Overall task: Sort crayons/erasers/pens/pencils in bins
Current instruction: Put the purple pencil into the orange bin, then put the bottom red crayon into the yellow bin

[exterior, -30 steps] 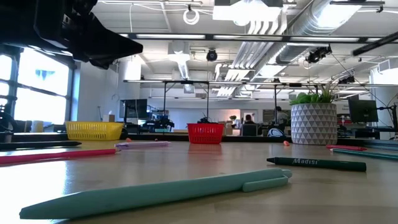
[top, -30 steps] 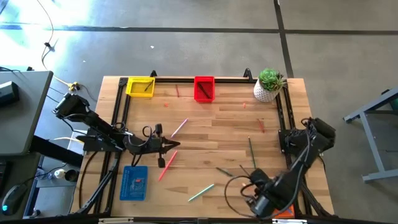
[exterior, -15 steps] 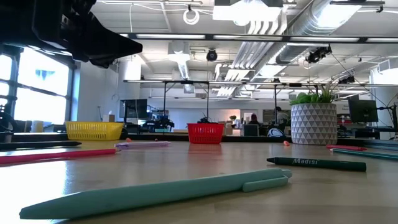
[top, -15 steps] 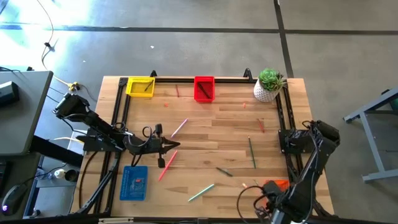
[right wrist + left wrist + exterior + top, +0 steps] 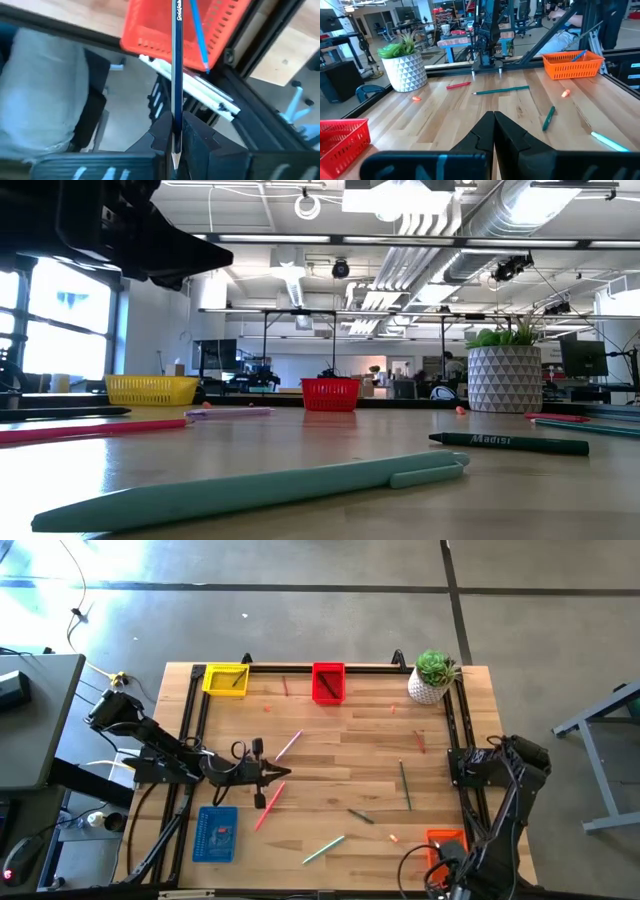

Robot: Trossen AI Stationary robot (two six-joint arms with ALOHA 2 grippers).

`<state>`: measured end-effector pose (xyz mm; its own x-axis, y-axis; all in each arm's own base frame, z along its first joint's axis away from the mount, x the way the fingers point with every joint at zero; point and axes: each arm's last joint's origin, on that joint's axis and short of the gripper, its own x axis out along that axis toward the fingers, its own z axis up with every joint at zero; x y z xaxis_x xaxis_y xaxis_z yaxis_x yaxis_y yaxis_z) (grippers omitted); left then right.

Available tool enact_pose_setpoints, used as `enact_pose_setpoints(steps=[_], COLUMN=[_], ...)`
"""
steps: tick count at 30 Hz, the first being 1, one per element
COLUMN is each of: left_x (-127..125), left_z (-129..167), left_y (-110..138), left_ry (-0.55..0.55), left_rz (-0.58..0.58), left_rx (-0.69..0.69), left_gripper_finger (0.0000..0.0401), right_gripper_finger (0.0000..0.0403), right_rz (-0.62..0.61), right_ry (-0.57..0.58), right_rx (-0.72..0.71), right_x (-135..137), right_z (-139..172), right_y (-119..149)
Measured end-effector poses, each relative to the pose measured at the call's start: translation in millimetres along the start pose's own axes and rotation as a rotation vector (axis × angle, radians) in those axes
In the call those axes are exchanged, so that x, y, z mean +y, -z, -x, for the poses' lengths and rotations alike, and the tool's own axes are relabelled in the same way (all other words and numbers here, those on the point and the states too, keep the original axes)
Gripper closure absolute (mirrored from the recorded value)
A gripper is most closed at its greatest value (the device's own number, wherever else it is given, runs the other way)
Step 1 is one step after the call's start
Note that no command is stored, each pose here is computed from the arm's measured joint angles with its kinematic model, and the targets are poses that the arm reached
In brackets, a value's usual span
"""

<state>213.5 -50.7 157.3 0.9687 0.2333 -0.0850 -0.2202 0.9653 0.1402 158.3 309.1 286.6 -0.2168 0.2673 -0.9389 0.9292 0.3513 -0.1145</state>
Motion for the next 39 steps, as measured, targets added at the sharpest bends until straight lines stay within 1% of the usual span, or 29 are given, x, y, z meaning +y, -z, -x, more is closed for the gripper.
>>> enact_pose_setpoints(steps=[3, 5, 13, 18, 24, 26, 30, 35, 39], left_x=[0, 0, 0, 0, 0, 0, 0, 0, 0], left_z=[0, 0, 0, 0, 0, 0, 0, 0, 0], left_y=[0, 0, 0, 0, 0, 0, 0, 0, 0], left_ry=[0.0, 0.0, 0.0, 0.0, 0.0, 0.0, 0.0, 0.0, 0.0], left_rz=[-0.003, -0.007, -0.007, -0.007, -0.002, -0.001, 0.0, 0.0, -0.006], left_rx=[0.0, 0.0, 0.0, 0.0, 0.0, 0.0, 0.0, 0.0, 0.0], left_gripper_finger=[0.0401, 0.0401, 0.0401, 0.0401, 0.0401, 0.0401, 0.0401, 0.0401, 0.0401], right_gripper_finger=[0.0375, 0.0375, 0.0375, 0.0375, 0.037, 0.036, 0.0327, 0.0295, 0.0295], right_rz=[-0.014, -0.017, 0.038, 0.052, 0.076, 0.094, 0.119, 0.203, 0.29], right_ry=[0.052, 0.066, 0.061, 0.093, 0.092, 0.086, 0.101, 0.09, 0.057], right_rx=[0.002, -0.003, 0.008, -0.022, -0.027, -0.037, -0.047, -0.033, -0.001], right_x=[-2, -2, 2, -2, -2, -2, -3, -2, 2], right_z=[-9, -16, -55, -68, -70, -70, -70, -66, -50], right_y=[-5, -8, -23, -32, -33, -34, -35, -32, -21])
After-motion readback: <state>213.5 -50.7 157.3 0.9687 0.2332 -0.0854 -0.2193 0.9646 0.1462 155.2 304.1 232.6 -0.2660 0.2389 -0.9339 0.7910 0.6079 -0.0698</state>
